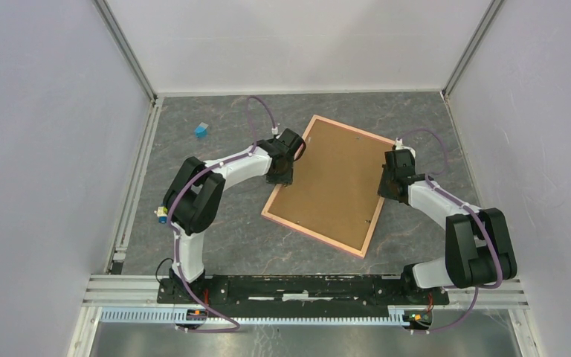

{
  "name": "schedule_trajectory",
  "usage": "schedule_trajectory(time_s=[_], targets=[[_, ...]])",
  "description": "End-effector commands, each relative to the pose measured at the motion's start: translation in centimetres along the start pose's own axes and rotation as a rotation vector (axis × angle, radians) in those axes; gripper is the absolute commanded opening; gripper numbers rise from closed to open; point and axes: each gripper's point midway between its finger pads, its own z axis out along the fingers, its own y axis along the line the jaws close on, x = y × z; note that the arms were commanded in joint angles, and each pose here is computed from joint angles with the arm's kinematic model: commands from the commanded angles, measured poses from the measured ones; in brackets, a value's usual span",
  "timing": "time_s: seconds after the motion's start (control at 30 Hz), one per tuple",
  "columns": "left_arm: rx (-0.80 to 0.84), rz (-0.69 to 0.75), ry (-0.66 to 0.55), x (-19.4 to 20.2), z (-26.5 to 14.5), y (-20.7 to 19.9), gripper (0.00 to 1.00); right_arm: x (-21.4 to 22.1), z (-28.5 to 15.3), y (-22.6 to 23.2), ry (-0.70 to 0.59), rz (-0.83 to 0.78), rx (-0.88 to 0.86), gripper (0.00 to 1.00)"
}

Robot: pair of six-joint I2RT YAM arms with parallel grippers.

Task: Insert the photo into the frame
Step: Install the photo frame at the center of the board.

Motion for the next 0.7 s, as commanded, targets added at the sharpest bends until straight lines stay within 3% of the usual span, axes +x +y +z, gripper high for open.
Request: schedule_trajectory(time_s=[0.0, 0.43, 0.57, 0.67], targets=[[-0.038, 0.023, -0.02, -0.3, 0.5, 0.6, 0.41, -0.5, 0.2, -0.2, -0.019, -0.006, 0.012, 0.23], [-0.063, -0.008, -0.014, 0.3, 0.2, 1.2, 0.24, -0.6, 0.0, -0.2, -0.022, -0.01, 0.013, 0.17], [-0.033, -0.007, -0.03, -0.3, -0.6, 0.7, 0.33, -0.6, 0.3, -0.1, -0.013, -0.031, 0.009, 0.17], [0.005, -0.015, -0.053, -1.1, -2.0, 0.3, 0.51, -0.9, 0.5, -0.3, -0.007, -0.065, 0.019, 0.17]])
